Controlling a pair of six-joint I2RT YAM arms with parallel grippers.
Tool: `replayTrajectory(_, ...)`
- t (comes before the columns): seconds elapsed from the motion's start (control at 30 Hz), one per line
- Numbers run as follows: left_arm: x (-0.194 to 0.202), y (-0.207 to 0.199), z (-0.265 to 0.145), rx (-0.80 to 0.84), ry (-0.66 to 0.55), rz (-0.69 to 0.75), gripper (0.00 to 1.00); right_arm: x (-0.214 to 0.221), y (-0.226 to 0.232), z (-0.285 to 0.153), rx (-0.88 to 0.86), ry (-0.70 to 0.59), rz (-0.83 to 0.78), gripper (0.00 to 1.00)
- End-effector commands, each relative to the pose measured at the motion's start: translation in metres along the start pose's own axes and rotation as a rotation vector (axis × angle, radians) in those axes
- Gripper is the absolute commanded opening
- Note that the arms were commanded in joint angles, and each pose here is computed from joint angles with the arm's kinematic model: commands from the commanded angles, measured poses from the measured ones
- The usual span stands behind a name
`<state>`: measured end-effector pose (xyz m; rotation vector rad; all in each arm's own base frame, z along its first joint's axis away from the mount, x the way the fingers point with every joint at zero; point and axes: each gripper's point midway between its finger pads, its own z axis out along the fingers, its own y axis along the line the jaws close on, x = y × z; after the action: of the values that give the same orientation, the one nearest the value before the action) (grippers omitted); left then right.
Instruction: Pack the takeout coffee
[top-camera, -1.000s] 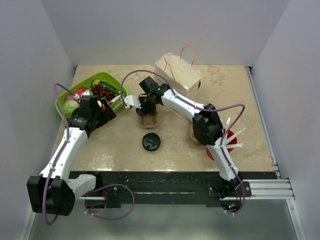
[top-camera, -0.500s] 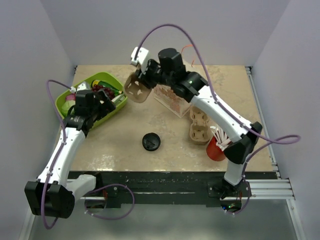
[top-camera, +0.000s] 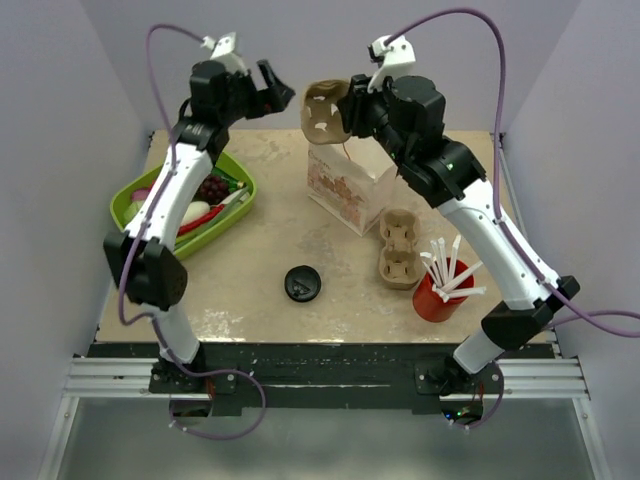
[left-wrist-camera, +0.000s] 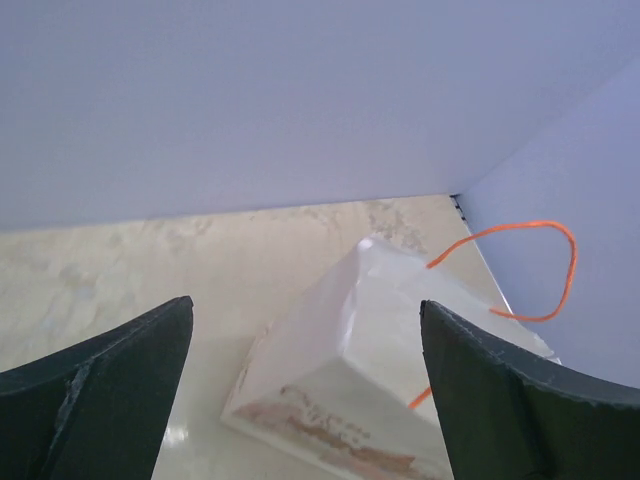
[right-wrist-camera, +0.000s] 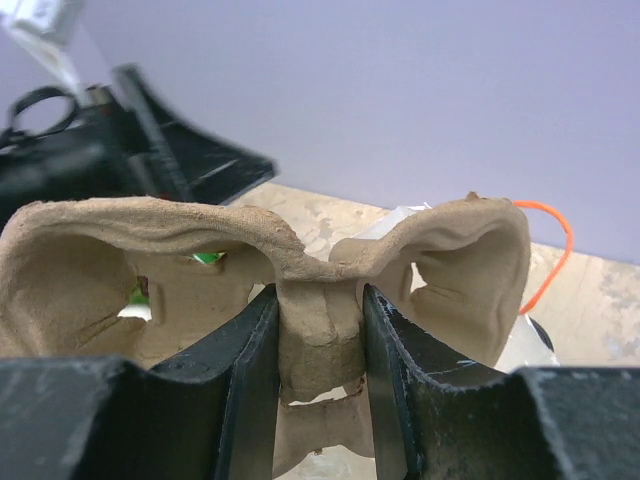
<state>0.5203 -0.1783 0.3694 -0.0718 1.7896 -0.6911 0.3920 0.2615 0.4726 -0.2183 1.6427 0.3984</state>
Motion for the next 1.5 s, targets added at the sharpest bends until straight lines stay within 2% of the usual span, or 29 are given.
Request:
replayTrajectory(0.0, 0.018, -0.060, 0.047, 0.226, 0.054, 0.277, 1.00, -0.033, -0.019, -0.018, 0.087, -0.128, 0.162, 0.28)
replayTrajectory(0.13, 0.042, -0.062, 0.076, 0.281, 0.064, 0.345, 0.99, -0.031, -0.027, -0.018, 0.109, -0.110, 0.171, 0.28)
replayTrajectory(0.27, 0.062, -0.070, 0.085, 0.373, 0.087, 0.355, 0.97, -0.022, -0.031, -0.011, 0.118, -0.076, 0.169, 0.28)
replayTrajectory(0.4, 0.078, -0.065, 0.090, 0.366, 0.131, 0.338, 0.87, -0.011, -0.031, -0.003, 0.119, -0.045, 0.166, 0.29)
replayTrajectory(0.5, 0.084, -0.047, 0.090, 0.269, 0.135, 0.343, 0.71, -0.005, -0.026, 0.001, 0.089, -0.017, 0.166, 0.27)
replayTrajectory(0.53, 0.077, -0.042, 0.087, 0.218, 0.115, 0.346, 0.55, -0.003, -0.022, 0.002, 0.073, -0.011, 0.176, 0.28)
replayTrajectory(0.63, 0.073, -0.035, 0.078, 0.131, 0.100, 0.358, 0.33, 0.003, -0.020, 0.007, 0.068, 0.000, 0.192, 0.28)
replayTrajectory(0.77, 0.084, -0.022, 0.068, 0.036, 0.125, 0.369, 0.13, 0.009, -0.014, 0.011, 0.040, 0.021, 0.203, 0.27)
replayTrajectory(0.9, 0.101, 0.000, 0.050, -0.093, 0.176, 0.270, 0.09, 0.010, -0.015, 0.012, 0.025, 0.036, 0.229, 0.28)
replayTrajectory(1.13, 0.098, 0.020, -0.018, -0.390, 0.149, -0.042, 0.08, 0.003, 0.010, 0.000, -0.120, 0.059, 0.246, 0.27)
replayTrajectory(1.2, 0.111, 0.026, -0.032, -0.429, 0.156, -0.124, 0.08, -0.005, 0.013, -0.009, -0.142, 0.040, 0.244, 0.27)
replayTrajectory(1.3, 0.100, 0.017, -0.056, -0.416, 0.102, -0.195, 0.09, -0.015, 0.010, -0.014, -0.135, 0.013, 0.227, 0.27)
replayTrajectory(1.47, 0.100, 0.023, -0.069, -0.475, 0.099, -0.226, 0.12, -0.014, 0.019, -0.014, -0.180, 0.037, 0.227, 0.27)
